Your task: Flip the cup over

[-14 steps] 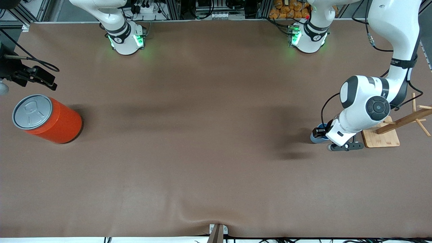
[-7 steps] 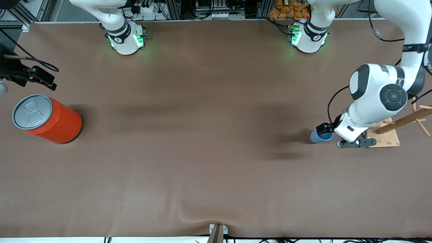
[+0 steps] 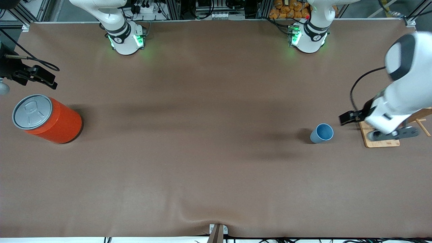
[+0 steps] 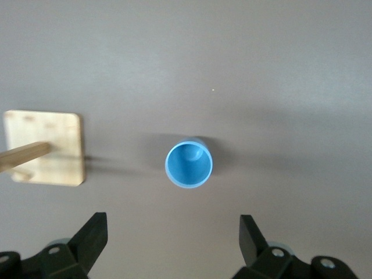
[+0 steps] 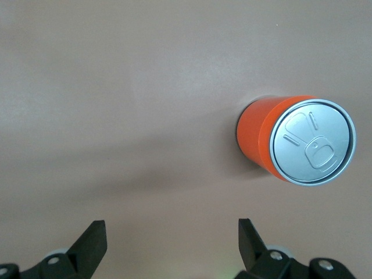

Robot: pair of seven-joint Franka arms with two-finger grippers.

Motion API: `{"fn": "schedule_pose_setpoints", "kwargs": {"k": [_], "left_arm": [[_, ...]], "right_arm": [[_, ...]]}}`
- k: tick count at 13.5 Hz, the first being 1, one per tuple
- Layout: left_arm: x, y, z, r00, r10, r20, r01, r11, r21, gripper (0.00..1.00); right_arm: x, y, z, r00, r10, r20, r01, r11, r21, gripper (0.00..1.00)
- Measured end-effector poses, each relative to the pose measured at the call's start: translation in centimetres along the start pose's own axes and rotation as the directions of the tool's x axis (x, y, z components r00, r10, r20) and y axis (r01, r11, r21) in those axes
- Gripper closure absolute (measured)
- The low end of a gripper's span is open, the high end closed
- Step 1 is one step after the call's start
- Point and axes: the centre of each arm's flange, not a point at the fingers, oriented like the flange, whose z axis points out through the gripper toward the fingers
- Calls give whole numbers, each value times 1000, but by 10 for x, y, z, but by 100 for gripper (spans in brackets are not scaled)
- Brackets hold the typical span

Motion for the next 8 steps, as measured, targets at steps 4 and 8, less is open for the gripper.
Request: {"fn": "schedule_pose_setpoints", "kwargs": {"k": [4, 8], "left_arm": [[-19, 1, -62, 1000, 5, -18, -5, 1000, 2, 0], [-40, 28, -91, 997, 46, -66, -46, 999, -2, 0]], "right_arm": [[0, 0, 0, 1000, 0, 0, 0, 1000, 0, 0], [0, 0, 0, 1000, 0, 1, 0, 1000, 0, 0]]}}
